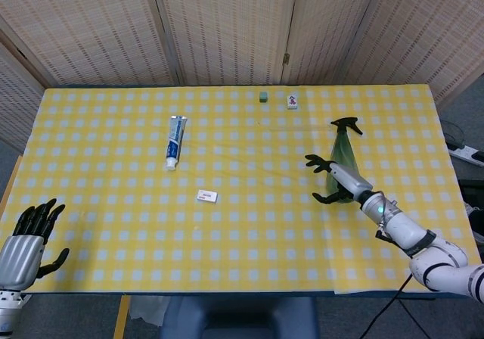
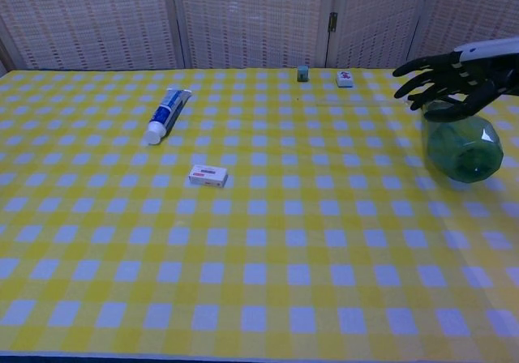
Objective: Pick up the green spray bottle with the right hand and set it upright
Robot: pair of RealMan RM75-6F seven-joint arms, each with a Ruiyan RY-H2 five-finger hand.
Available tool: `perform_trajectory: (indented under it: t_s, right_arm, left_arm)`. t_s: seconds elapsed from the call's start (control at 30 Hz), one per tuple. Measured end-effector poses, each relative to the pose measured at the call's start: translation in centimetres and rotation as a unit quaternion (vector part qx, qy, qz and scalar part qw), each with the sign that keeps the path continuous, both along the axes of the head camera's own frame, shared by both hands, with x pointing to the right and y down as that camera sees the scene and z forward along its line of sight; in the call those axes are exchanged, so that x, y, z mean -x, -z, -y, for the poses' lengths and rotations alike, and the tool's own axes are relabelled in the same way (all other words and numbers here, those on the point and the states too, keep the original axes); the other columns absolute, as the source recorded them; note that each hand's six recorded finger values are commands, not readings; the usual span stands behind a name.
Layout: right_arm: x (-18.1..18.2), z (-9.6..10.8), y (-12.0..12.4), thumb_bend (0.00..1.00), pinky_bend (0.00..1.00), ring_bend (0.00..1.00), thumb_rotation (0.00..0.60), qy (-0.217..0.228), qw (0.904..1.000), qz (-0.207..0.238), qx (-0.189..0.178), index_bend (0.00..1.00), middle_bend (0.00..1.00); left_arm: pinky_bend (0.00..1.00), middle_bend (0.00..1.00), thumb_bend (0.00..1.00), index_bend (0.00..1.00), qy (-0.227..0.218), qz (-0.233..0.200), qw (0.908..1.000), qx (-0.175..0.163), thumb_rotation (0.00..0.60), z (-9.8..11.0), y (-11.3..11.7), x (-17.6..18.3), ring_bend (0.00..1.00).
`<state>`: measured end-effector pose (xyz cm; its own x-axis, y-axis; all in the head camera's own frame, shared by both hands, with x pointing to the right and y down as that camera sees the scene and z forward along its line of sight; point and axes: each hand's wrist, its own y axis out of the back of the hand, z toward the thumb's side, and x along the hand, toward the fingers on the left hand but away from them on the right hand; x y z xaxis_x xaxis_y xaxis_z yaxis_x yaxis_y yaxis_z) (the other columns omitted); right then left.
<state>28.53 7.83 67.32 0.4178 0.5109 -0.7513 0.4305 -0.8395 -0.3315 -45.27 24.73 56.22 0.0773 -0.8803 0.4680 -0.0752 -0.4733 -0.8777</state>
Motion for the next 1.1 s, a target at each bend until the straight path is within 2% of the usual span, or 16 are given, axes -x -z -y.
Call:
perform_trajectory:
  t_s: [0.17,0.37,0.57,0.8,0.97,1.1]
  right_arm:
    - [0.6,-1.0,-1.3,0.42,0.0,0.2,0.6,0.015,0.9997,-0.009,0.014,0.03,0.17]
    - [-1.0,-2.7,-2.2,0.42,0.0,0.2,0.6,0.026,0.9984,-0.04,0.032,0.03,0.18]
    - [-4.9,-3.8,-2.2,0.42,0.0,0.2,0.6,0.027,0.9951,-0.086,0.04,0.03,0.18]
    - [-10.3,-4.9,-1.2,0.42,0.0,0.2,0.6,0.023,0.9876,-0.147,0.05,0.03,0.18]
    - [-13.8,-4.3,-0.4,0.42,0.0,0.2,0.6,0.016,0.9814,-0.188,0.036,0.03,0.18]
    - [-16.7,-2.7,-0.1,0.42,0.0,0.2,0.6,-0.006,0.9747,-0.223,0.02,0.03,0.18]
  left_arm:
    - [0.0,0.02,0.38,0.0,0.001,-0.003,1.0,-0.002,0.6,0.0,0.2,0.1,0.04]
    - [0.0,0.02,0.38,0.0,0.002,-0.006,1.0,-0.005,0.6,-0.1,0.5,0.2,0.04]
    - [0.0,0.02,0.38,0.0,-0.003,-0.002,1.0,0.0,0.6,-0.1,0.2,0.0,0.04]
    - [0.0,0.02,0.38,0.0,-0.005,-0.002,1.0,0.004,0.6,0.0,-0.2,-0.2,0.04]
    - [0.0,0.02,0.38,0.0,-0.009,-0.001,0.9999,0.008,0.6,0.1,-0.4,-0.4,0.04]
    - [0.0,0.02,0.38,0.0,-0.012,0.001,0.9999,0.011,0.6,0.0,-0.7,-0.6,0.04]
